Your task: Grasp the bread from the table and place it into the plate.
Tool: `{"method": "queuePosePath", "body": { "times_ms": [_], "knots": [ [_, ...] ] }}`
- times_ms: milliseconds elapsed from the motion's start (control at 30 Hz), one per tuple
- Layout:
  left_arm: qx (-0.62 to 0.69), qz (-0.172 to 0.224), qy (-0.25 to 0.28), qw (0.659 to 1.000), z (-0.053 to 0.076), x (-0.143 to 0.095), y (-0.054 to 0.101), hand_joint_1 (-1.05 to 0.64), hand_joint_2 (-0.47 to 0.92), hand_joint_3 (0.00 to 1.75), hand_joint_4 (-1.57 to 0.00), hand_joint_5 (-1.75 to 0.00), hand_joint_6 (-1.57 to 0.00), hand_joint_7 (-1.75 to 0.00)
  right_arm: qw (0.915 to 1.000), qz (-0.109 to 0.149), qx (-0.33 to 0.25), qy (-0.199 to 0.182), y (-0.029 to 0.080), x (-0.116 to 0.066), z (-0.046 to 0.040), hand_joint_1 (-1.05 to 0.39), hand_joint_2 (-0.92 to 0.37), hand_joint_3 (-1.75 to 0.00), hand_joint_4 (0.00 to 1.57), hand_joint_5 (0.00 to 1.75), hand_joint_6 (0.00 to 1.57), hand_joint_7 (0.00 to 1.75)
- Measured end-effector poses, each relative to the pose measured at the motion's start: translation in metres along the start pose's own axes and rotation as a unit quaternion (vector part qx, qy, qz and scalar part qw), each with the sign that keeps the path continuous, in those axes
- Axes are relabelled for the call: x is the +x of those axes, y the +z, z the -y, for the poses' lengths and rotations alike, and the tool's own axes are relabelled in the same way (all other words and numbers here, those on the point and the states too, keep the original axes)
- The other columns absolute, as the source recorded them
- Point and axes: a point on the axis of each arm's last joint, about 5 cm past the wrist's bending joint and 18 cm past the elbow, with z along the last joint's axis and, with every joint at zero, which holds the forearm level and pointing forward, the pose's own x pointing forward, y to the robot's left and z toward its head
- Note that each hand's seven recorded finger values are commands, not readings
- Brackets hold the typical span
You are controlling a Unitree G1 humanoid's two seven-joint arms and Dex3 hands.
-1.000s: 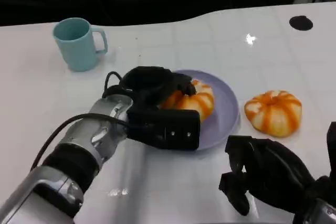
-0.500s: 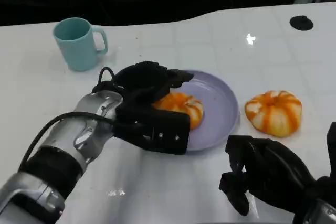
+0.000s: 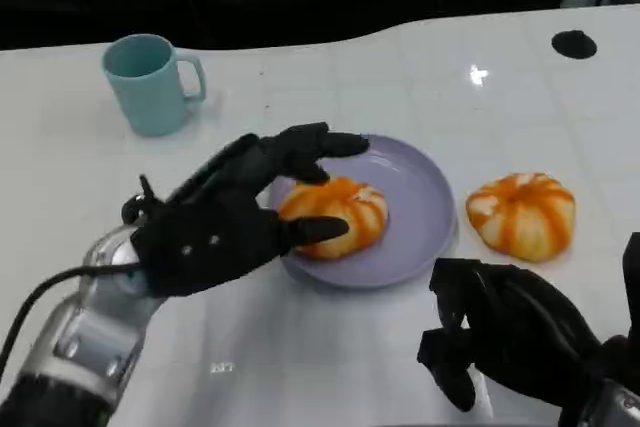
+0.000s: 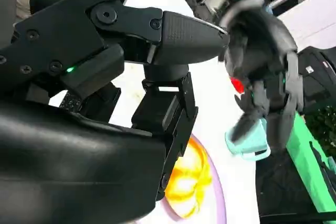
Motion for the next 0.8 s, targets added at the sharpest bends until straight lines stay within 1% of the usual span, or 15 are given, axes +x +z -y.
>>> {"method": "queuePosePath", "body": {
  "times_ms": [33,67,133,233,300,367,400,500,567,667,800],
  "knots": [
    [-0.028,0.006,0.004,1.000,0.002,-0.005,0.000,-0.59,0.92,0.27,-0.41,-1.68,-0.39,-1.46,1.0000,0.000,0.001,0.000,0.000,0.000,0.0001,-0.95,-0.67,-0.77,1.28,1.63,1.09,1.57],
    [-0.054,0.012,0.008,0.998,0.004,-0.009,-0.001,-0.61,0.92,0.28,-0.43,-1.71,-0.40,-1.53,1.0000,0.000,0.001,-0.001,0.000,0.000,-0.0001,-0.95,-0.67,-0.77,1.28,1.63,1.09,1.57],
    [-0.096,0.009,0.015,0.995,0.006,-0.018,-0.002,-0.63,0.92,0.32,-0.50,-1.74,-0.43,-1.59,1.0000,-0.001,0.001,-0.002,0.000,0.000,-0.0002,-0.95,-0.67,-0.77,1.28,1.62,1.09,1.57],
    [-0.144,0.005,0.031,0.989,0.006,-0.033,0.000,-0.60,0.92,0.36,-0.57,-1.75,-0.48,-1.59,1.0000,-0.001,0.000,-0.001,0.000,0.000,-0.0004,-0.95,-0.67,-0.77,1.28,1.62,1.08,1.56],
    [-0.167,0.004,0.038,0.985,0.009,-0.042,0.001,-0.59,0.92,0.37,-0.59,-1.75,-0.50,-1.58,1.0000,-0.001,0.000,-0.001,0.000,0.000,-0.0004,-0.96,-0.67,-0.76,1.29,1.61,1.09,1.55],
    [-0.205,-0.005,0.046,0.978,0.014,-0.052,0.001,-0.58,0.92,0.39,-0.65,-1.75,-0.48,-1.68,1.0000,-0.002,0.000,-0.001,0.000,0.000,-0.0007,-0.95,-0.68,-0.76,1.28,1.62,1.09,1.55],
    [-0.232,-0.008,0.052,0.971,0.018,-0.058,0.002,-0.58,0.92,0.39,-0.67,-1.75,-0.47,-1.72,1.0000,-0.002,0.000,-0.001,0.000,0.000,-0.0009,-0.95,-0.68,-0.76,1.28,1.62,1.09,1.55],
    [-0.314,-0.023,0.071,0.946,0.037,-0.076,0.001,-0.60,0.92,0.41,-0.72,-1.75,-0.47,-1.74,1.0000,-0.003,-0.001,-0.002,0.001,0.000,-0.0009,-0.96,-0.67,-0.76,1.28,1.62,1.09,1.56],
    [-0.343,-0.039,0.077,0.935,0.046,-0.086,-0.001,-0.61,0.92,0.41,-0.75,-1.75,-0.50,-1.75,1.0000,-0.003,-0.001,-0.001,0.001,0.001,-0.0011,-0.96,-0.67,-0.76,1.28,1.62,1.08,1.56],
    [-0.370,-0.060,0.086,0.923,0.054,-0.097,-0.002,-0.61,0.92,0.42,-0.80,-1.75,-0.55,-1.75,1.0000,-0.002,-0.001,-0.002,0.001,0.001,-0.0011,-0.96,-0.67,-0.75,1.28,1.61,1.08,1.55],
    [-0.385,-0.078,0.096,0.914,0.060,-0.104,-0.001,-0.60,0.92,0.40,-0.82,-1.75,-0.56,-1.75,1.0000,-0.002,0.000,-0.003,0.001,0.002,-0.0009,-0.96,-0.67,-0.75,1.28,1.61,1.09,1.54]
  ]
}}
